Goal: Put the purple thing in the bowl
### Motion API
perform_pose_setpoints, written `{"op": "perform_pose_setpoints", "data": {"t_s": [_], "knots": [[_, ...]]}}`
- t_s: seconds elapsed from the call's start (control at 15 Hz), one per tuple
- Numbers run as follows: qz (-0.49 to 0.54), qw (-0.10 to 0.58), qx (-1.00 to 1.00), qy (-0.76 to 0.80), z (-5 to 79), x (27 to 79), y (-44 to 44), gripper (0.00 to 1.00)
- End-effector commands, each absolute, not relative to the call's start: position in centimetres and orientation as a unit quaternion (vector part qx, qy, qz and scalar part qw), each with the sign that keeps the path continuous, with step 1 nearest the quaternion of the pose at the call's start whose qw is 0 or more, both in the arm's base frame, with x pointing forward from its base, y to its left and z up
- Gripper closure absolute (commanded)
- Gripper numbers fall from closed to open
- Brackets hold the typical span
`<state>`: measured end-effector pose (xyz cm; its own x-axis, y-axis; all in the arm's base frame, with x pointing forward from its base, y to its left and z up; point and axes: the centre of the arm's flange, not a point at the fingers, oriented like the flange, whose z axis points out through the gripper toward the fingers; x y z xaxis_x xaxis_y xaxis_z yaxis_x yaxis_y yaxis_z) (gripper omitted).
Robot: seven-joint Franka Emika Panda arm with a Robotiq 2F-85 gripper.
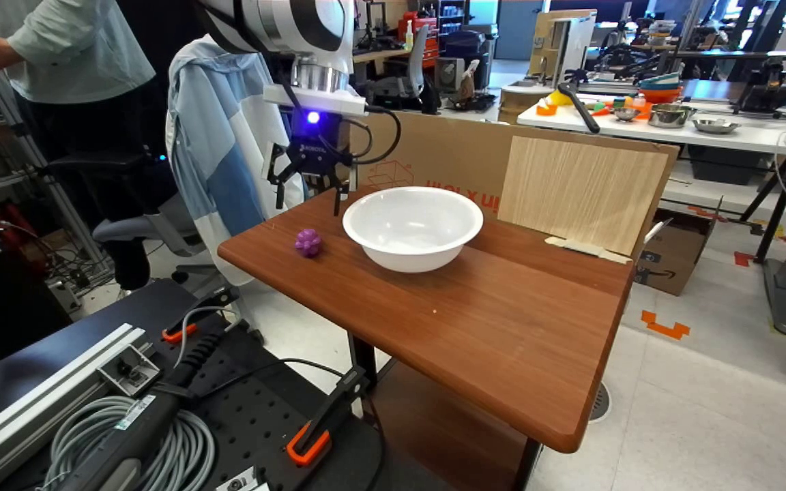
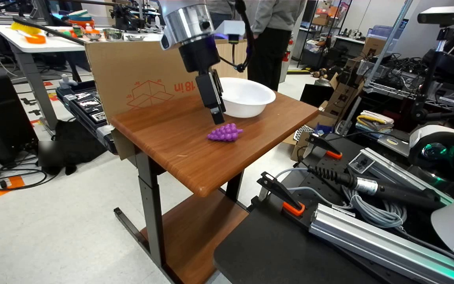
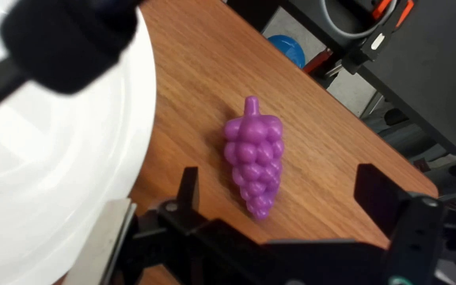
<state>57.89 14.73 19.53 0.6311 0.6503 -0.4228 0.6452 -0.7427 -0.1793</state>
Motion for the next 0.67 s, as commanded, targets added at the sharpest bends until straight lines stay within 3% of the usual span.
{"op": "perform_pose_setpoints", "data": {"t_s": [0.0,0.2,0.27,0.33,0.6], "knots": [[0.270,0.016,-0.903,-0.335,17.76,58.44,14.23,0.00],[0.282,0.020,-0.903,-0.324,17.23,58.10,13.79,0.00],[0.283,0.018,-0.903,-0.322,17.23,58.15,13.76,0.25],[0.284,0.018,-0.903,-0.321,17.26,58.25,13.71,0.28],[0.284,0.012,-0.905,-0.316,17.06,58.99,13.55,0.58]]}}
